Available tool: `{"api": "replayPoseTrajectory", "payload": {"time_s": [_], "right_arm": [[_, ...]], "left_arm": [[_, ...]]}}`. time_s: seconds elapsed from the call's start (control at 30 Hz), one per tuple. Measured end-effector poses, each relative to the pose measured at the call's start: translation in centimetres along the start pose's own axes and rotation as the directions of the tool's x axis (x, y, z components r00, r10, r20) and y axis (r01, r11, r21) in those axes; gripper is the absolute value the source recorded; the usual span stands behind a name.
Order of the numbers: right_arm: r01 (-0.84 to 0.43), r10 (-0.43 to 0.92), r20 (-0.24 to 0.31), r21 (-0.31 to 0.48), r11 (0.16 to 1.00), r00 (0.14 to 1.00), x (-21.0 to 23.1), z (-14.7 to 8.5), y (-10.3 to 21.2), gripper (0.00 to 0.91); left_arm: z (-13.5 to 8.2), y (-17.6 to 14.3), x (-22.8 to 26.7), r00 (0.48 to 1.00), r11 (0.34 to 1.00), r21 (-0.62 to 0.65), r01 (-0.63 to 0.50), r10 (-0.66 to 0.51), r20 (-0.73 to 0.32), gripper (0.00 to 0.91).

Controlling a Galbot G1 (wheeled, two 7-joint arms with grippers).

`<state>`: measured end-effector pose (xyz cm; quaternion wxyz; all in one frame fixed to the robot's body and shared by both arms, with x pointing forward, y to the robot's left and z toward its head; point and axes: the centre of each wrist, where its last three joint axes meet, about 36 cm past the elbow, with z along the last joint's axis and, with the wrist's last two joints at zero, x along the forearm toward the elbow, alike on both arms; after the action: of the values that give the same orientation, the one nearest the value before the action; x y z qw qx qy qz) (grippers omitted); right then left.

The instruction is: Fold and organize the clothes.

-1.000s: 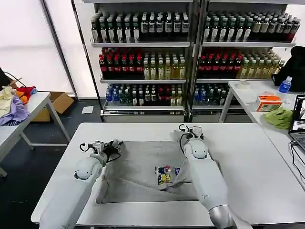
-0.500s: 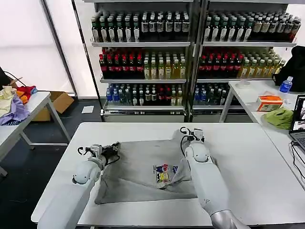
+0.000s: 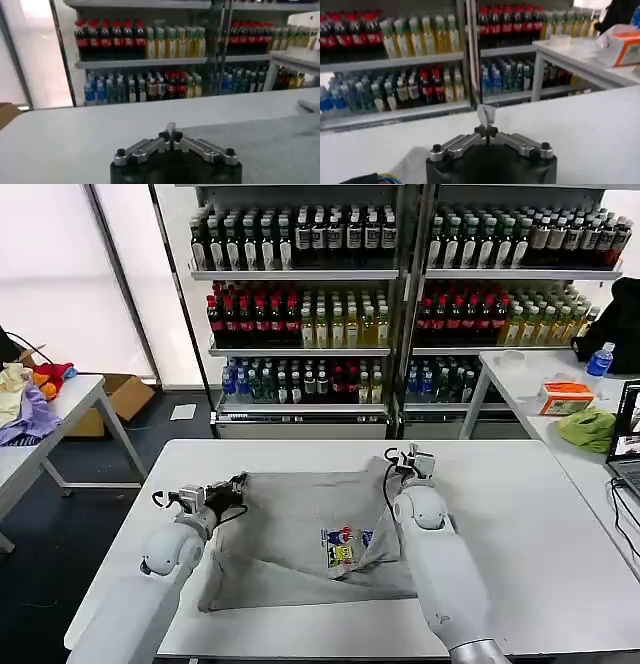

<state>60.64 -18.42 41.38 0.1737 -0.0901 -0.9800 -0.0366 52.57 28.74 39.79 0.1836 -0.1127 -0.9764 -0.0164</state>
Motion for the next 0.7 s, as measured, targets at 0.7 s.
{"api": "replayPoseTrajectory", "payload": {"time_s": [0.7], "right_arm": [[-0.009, 0.007, 0.068, 0.032, 0.999, 0.998, 9.2, 2.3, -2.7, 0.000]], "left_arm": [[1.8, -1.0, 7.3, 0.999, 0.998, -0.063, -0.010, 0.013, 0.036, 0.000]]}}
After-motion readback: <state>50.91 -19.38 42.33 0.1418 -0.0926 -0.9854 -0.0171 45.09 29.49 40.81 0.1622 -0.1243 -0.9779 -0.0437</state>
